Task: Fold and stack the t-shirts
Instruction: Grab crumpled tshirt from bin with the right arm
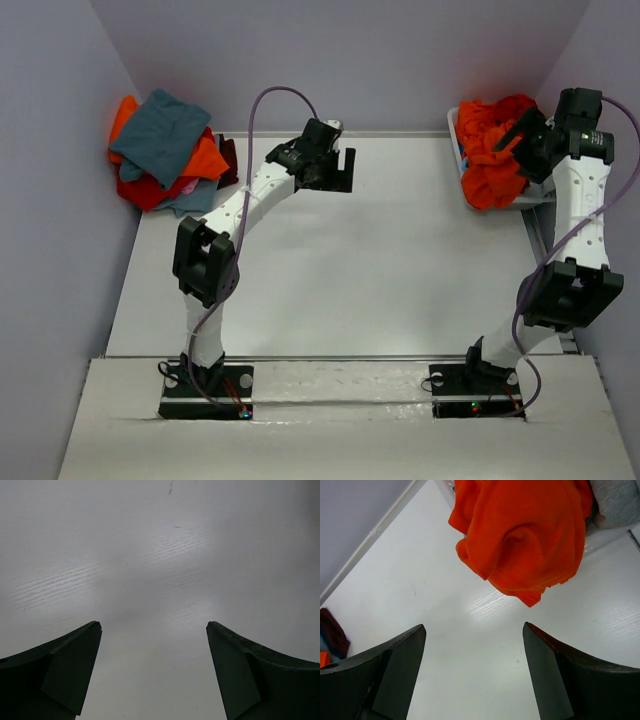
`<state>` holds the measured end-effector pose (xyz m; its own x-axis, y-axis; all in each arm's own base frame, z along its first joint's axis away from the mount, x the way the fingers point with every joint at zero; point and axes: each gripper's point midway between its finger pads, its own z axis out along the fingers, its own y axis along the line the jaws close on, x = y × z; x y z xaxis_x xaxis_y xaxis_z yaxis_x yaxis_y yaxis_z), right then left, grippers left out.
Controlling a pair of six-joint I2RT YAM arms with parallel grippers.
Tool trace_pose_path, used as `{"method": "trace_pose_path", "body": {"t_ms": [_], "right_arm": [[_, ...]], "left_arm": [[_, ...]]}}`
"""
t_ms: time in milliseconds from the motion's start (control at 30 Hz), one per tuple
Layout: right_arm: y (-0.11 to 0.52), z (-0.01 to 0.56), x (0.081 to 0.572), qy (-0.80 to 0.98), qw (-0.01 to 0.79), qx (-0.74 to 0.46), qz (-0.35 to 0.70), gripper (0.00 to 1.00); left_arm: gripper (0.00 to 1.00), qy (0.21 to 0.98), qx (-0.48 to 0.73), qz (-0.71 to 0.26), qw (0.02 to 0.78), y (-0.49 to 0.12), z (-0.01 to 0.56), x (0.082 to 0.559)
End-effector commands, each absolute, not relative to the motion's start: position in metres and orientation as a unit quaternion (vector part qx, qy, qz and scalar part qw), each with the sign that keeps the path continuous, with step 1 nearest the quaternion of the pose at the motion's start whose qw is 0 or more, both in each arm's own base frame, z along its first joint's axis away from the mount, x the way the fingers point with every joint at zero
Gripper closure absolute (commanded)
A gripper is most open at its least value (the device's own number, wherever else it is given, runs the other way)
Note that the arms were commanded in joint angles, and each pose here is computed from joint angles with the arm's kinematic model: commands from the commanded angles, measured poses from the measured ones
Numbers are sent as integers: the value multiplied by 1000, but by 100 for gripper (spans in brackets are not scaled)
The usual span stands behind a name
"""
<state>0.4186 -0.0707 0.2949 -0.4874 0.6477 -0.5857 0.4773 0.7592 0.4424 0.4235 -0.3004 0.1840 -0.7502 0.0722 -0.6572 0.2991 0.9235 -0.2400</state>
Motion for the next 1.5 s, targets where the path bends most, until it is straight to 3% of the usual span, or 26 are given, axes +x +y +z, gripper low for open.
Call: {"method": "trace_pose_path", "body": {"t_ms": [0, 67, 367, 1100, 1167, 1467], "right_arm": [[-68, 271, 404, 869, 354, 330, 100, 19], [-66, 263, 405, 870, 348, 331, 106, 22], [-72, 242, 425, 873, 339, 335, 104, 50], [-81, 229, 447, 878, 330, 333, 94, 48], [-82, 221, 448, 879, 324, 336, 93, 57], [-84, 215, 449, 882, 320, 336, 87, 57]], "left_arm": [[1, 905, 109, -188, 366, -305, 211, 419], [1, 905, 113, -189, 364, -308, 211, 416], [1, 904, 112, -184, 369, -305, 215, 417], [1, 905, 113, -179, 368, -305, 213, 419], [1, 905, 114, -179, 368, -305, 212, 419], [1, 905, 114, -179, 369, -306, 213, 420]]}}
